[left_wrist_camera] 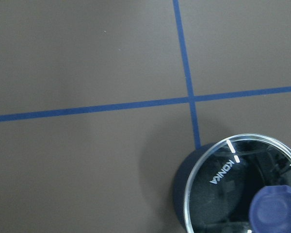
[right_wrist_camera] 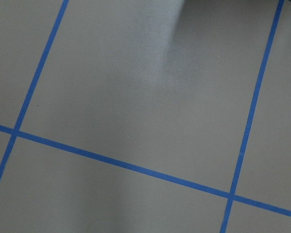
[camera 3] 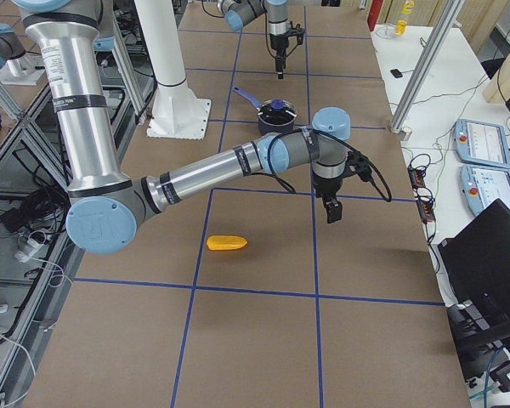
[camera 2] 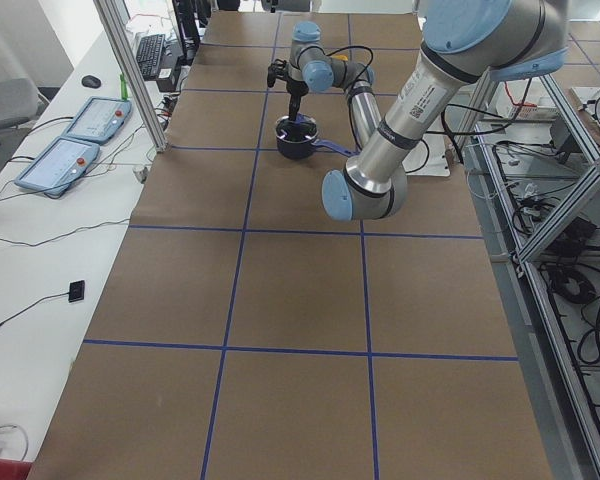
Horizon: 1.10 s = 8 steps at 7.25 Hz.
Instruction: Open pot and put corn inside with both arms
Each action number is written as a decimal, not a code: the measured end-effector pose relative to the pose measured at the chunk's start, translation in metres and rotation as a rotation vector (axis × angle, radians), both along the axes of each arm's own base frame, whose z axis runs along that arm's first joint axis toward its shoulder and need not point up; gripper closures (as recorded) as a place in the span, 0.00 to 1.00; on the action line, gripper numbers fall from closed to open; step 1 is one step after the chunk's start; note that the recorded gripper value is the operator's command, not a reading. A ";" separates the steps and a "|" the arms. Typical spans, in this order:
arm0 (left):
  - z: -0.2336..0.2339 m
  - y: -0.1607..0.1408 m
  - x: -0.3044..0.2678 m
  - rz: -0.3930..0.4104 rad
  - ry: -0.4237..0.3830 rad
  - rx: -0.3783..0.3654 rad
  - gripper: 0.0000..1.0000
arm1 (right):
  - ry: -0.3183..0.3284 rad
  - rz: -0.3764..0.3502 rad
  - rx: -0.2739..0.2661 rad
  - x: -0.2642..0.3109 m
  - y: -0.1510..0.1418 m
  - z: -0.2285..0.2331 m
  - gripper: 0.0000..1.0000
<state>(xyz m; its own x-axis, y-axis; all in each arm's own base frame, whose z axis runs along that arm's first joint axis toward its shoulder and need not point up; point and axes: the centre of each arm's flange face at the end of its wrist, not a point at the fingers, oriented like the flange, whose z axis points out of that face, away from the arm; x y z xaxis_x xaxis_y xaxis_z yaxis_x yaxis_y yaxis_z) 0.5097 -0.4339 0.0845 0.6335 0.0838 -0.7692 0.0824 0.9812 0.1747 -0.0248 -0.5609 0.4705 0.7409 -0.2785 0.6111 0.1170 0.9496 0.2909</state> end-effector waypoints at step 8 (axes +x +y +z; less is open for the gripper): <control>-0.003 -0.006 0.096 -0.013 -0.090 -0.007 0.76 | -0.001 -0.004 0.000 -0.002 0.000 0.000 0.00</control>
